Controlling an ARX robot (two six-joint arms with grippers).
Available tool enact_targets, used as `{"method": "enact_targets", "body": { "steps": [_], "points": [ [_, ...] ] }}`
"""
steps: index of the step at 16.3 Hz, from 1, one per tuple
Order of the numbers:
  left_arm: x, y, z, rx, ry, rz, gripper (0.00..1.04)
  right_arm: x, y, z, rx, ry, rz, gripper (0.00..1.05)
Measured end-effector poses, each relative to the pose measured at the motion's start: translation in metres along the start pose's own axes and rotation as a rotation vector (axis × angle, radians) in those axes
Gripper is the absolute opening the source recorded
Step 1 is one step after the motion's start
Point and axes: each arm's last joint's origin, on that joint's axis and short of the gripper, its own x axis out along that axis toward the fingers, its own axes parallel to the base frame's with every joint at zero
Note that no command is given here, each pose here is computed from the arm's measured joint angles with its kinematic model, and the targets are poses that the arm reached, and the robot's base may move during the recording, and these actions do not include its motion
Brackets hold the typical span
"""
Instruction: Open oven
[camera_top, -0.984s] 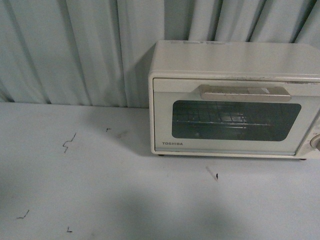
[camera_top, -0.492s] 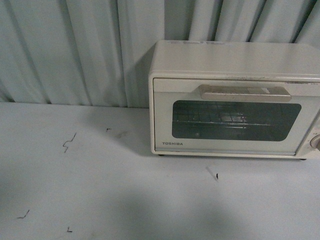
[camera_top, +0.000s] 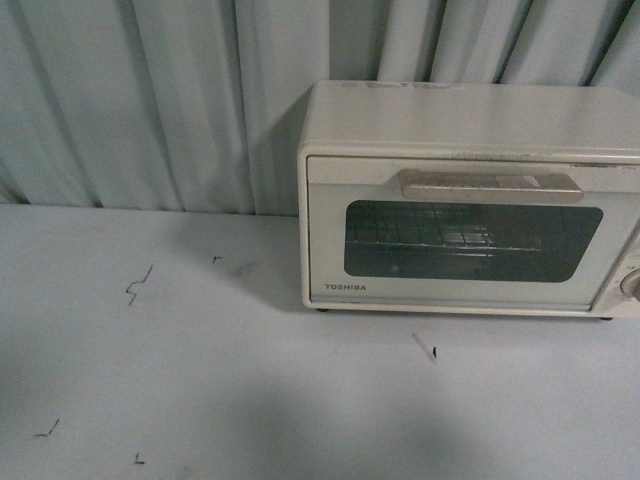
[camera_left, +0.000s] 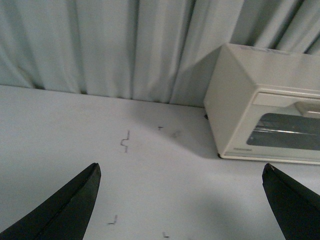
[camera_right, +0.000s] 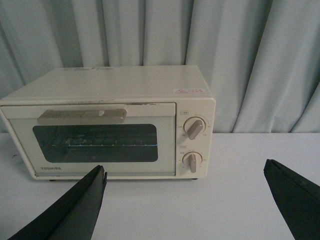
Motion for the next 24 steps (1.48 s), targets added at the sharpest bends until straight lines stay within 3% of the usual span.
{"method": "enact_targets", "body": {
  "steps": [6,11,18,23,24],
  "points": [
    [0.072,-0.052,0.023,-0.084,0.18,0.078,0.98,0.0,0.0,0.0,0.0,0.0,0.0,0.98],
    [0.124,-0.061,0.02,-0.14,0.264,0.145,0.98,0.0,0.0,0.0,0.0,0.0,0.0,0.98],
    [0.164,-0.075,0.018,-0.18,0.321,0.136,0.98,0.0,0.0,0.0,0.0,0.0,0.0,0.98],
    [0.181,-0.072,0.017,0.026,0.302,0.175,0.98,0.0,0.0,0.0,0.0,0.0,0.0,0.98],
    [0.183,-0.074,0.02,0.119,0.235,0.197,0.98,0.0,0.0,0.0,0.0,0.0,0.0,0.98]
  ]
}}
